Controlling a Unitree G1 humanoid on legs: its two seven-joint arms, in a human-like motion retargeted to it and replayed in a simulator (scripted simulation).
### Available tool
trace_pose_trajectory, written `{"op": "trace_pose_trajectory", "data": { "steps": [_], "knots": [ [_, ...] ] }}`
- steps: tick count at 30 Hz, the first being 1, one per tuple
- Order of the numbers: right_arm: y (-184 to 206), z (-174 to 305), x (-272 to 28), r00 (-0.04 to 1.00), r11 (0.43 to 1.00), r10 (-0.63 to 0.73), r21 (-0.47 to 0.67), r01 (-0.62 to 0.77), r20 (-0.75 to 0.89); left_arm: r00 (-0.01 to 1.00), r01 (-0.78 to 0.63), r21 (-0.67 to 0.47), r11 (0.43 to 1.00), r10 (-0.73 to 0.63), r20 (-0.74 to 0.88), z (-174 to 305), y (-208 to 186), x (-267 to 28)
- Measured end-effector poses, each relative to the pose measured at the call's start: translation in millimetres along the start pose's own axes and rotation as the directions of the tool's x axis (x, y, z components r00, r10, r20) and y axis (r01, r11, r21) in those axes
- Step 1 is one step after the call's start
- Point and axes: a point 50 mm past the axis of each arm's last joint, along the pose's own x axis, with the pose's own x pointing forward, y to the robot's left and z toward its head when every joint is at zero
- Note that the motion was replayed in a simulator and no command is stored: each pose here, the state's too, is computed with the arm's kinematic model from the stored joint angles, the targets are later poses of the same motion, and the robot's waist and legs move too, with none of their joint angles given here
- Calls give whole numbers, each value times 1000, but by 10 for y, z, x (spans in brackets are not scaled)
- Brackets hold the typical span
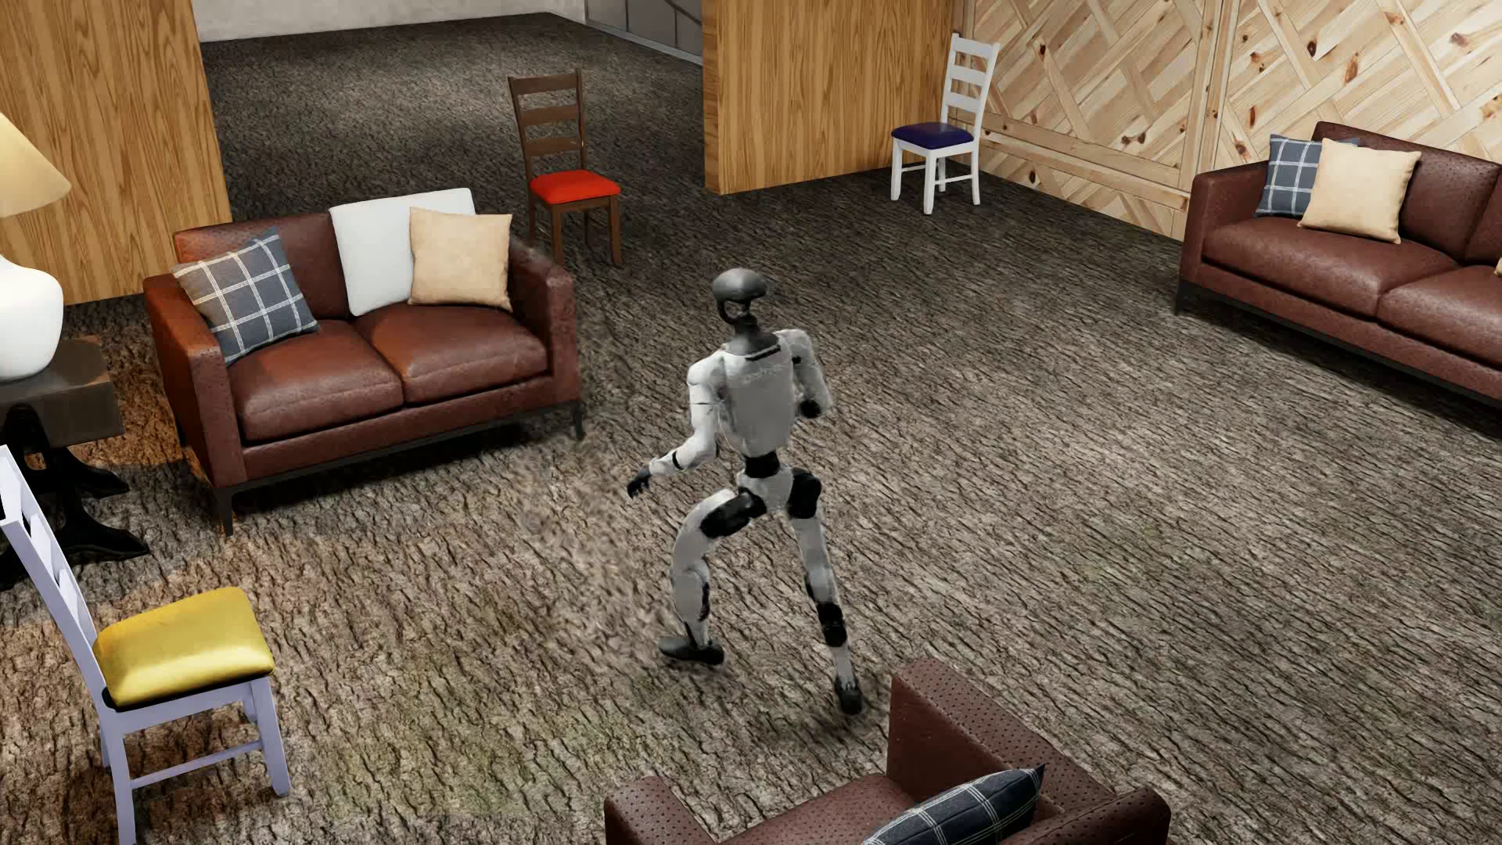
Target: Walk towards the dark red chair
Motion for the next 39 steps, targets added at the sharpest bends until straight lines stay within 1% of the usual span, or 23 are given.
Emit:
{"op": "trace_pose_trajectory", "data": {
  "steps": [2,3,4,5,7,8,9,10,12,14,17,18,20,22,24,26,27,30,32,33,35,38,39],
  "knots": [
    [12,-122,-39,999,992,16,-124,-21,-47,995,-19,-155,988,4,-100,-159,-89,-168],
    [19,-196,-72,996,984,7,-175,-23,-92,991,-24,-208,978,-5,-137,-191,-145,-217],
    [47,-280,-129,988,980,-13,-199,-18,-154,987,-22,-214,977,-13,-161,-210,-180,-229],
    [103,-352,-210,975,982,-35,-190,-8,-220,986,-13,-175,985,-16,-165,-204,-186,-197],
    [173,-463,-384,942,992,-67,-120,28,-329,996,8,-78,997,-15,-90,-49,-144,-81],
    [182,-530,-482,921,996,-71,-78,44,-383,999,18,-78,997,-20,-25,109,-124,-10],
    [187,-605,-588,898,998,-63,-44,48,-436,999,35,-107,994,-30,41,279,-119,44],
    [177,-686,-689,874,999,-53,-35,41,-483,993,60,-143,988,-46,105,441,-121,81],
    [103,-800,-835,830,997,-63,-76,25,-555,975,116,-186,976,-77,209,744,-153,154],
    [62,-914,-963,778,995,-90,-96,39,-621,968,134,-198,971,-86,237,896,-185,190],
    [123,-1079,-1080,704,996,-86,-64,57,-705,977,185,-199,962,-159,140,755,-397,181],
    [151,-1102,-1114,691,998,-70,-52,47,-719,976,215,-208,954,-203,78,655,-526,161],
    [226,-1170,-1045,678,1000,-26,-14,22,-734,955,254,-255,933,-283,-84,281,-726,81],
    [336,-1267,-995,631,999,39,48,-4,-775,895,247,-354,902,-353,-274,-90,-918,-25],
    [388,-1391,-962,586,993,114,78,-87,-802,807,246,-426,871,-428,-408,-315,-1109,-155],
    [388,-1495,-961,542,983,157,79,-164,-825,759,336,-415,845,-504,-412,-385,-1251,-248],
    [384,-1546,-981,510,981,163,86,-172,-845,745,390,-403,828,-540,-391,-393,-1316,-298],
    [369,-1669,-1105,394,989,135,97,-115,-909,692,509,-410,757,-643,-328,-367,-1497,-473],
    [398,-1679,-1160,370,989,133,99,-110,-919,674,553,-403,729,-676,-298,-330,-1540,-523],
    [413,-1673,-1168,377,986,146,104,-131,-915,674,556,-405,726,-679,-292,-311,-1545,-532],
    [415,-1669,-1195,382,983,161,114,-141,-910,695,537,-402,742,-659,-287,-243,-1527,-497],
    [463,-1630,-1256,357,990,139,141,-18,-924,754,493,-367,789,-598,-273,-167,-1408,-350],
    [465,-1617,-1260,364,989,138,146,-6,-921,782,477,-344,808,-570,-253,-118,-1338,-278]
  ]
}}
